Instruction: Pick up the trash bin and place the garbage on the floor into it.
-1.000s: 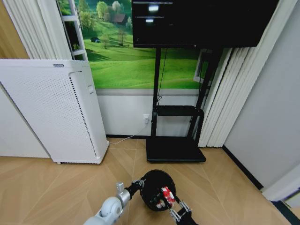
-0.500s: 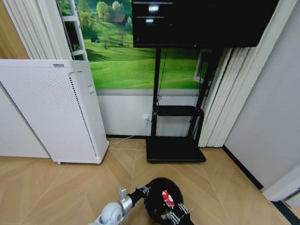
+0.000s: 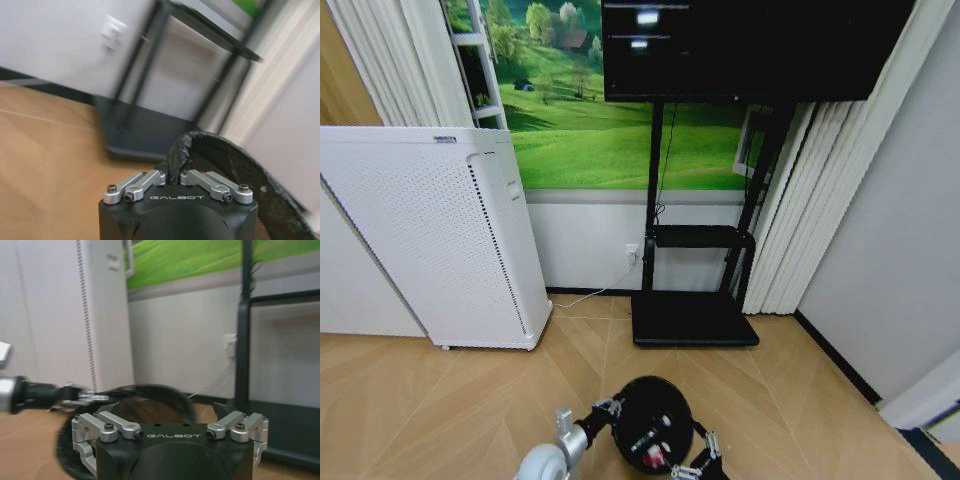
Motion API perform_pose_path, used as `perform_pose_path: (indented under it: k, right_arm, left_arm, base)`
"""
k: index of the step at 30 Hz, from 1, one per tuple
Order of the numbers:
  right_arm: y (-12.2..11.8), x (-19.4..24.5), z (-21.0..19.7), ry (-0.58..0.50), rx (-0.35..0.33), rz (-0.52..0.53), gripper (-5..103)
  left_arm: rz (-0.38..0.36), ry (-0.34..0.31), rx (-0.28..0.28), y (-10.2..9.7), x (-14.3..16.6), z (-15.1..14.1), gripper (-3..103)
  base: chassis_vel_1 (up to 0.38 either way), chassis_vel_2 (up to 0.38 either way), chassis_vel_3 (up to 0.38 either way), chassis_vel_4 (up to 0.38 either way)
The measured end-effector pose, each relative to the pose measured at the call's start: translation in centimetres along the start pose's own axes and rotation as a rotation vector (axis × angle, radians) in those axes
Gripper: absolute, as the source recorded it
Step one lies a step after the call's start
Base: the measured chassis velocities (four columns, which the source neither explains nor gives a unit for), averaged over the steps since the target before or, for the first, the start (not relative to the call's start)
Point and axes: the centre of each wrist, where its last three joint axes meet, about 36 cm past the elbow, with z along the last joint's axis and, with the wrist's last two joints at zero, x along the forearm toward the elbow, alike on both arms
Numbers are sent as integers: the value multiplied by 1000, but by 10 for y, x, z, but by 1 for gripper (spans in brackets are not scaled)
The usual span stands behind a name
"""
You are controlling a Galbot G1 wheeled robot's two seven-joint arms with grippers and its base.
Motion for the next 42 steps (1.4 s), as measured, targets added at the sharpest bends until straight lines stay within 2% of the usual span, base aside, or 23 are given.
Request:
perform_pose_path:
  k: [1, 2, 3, 4, 6, 7, 8, 10, 11, 13, 16, 17, 22, 24, 30, 35, 37, 42]
  right_arm:
    - [0, 0, 0, 0, 0, 0, 100]
    - [-5, -4, -4, -25, -6, 40, 100]
    - [-12, -10, -13, -59, -19, 104, 100]
    - [-12, -10, -13, -59, -19, 104, 100]
    - [-18, -16, -21, -85, -35, 147, 100]
    - [-21, -20, -25, -101, -46, 169, 100]
    - [-21, -20, -25, -101, -46, 169, 100]
    - [-24, -24, -28, -117, -51, 189, 100]
    - [-24, -24, -28, -117, -51, 189, 100]
    - [-23, -25, -27, -122, -58, 198, 100]
    - [-21, -25, -26, -123, -64, 206, 100]
    - [-17, -22, -22, -125, -71, 227, 100]
    - [-12, -21, -18, -131, -81, 255, 100]
    - [-10, -27, -18, -141, -87, 259, 100]
    - [-13, -32, -18, -150, -89, 273, 100]
    - [-17, -30, -19, -166, -102, 301, 100]
    - [-18, -27, -16, -164, -98, 308, 100]
    - [-20, -26, -16, -164, -92, 314, 100]
  left_arm:
    - [0, 0, 0, 0, 0, 0, 7]
    - [-69, -26, -15, 6, 14, -16, 7]
    - [-205, -51, -19, 16, 42, -38, 7]
    - [-205, -51, -19, 16, 42, -38, 7]
    - [-331, -61, -12, 25, 72, -54, 7]
    - [-425, -69, -2, 33, 97, -62, 7]
    - [-425, -69, -2, 33, 97, -62, 7]
    - [-582, -82, 41, 42, 144, -68, 7]
    - [-582, -82, 41, 42, 144, -68, 7]
    - [-676, -75, 90, 45, 181, -61, 7]
    - [-700, -76, 104, 47, 196, -58, 7]
    - [-717, -79, 112, 53, 213, -56, 7]
    - [-742, -88, 111, 67, 230, -50, 7]
    - [-775, -107, 120, 78, 245, -44, 7]
    - [-798, -120, 130, 87, 245, -36, 7]
    - [-743, -137, 133, 99, 240, -26, 7]
    - [-709, -123, 137, 104, 235, -17, 7]
    - [-723, -88, 142, 111, 232, -3, 7]
  base:
    - [0, 0, 0, 0]
    - [0, 0, 0, 0]
    - [0, 0, 0, 0]
    - [0, 0, 0, 0]
    - [0, 0, 0, 0]
    - [0, 0, 0, 0]
    - [0, 0, 0, 0]
    - [0, 0, 0, 0]
    - [0, 0, 0, 0]
    - [0, 0, 0, 0]
    - [0, 0, 0, 0]
    - [0, 0, 0, 0]
    - [21, 15, -24, -33]
    - [79, 99, -85, -89]
    - [121, 127, -128, -126]
    - [44, 42, -53, -46]
    - [0, 0, 0, 0]
    - [-10, -9, 7, 9]
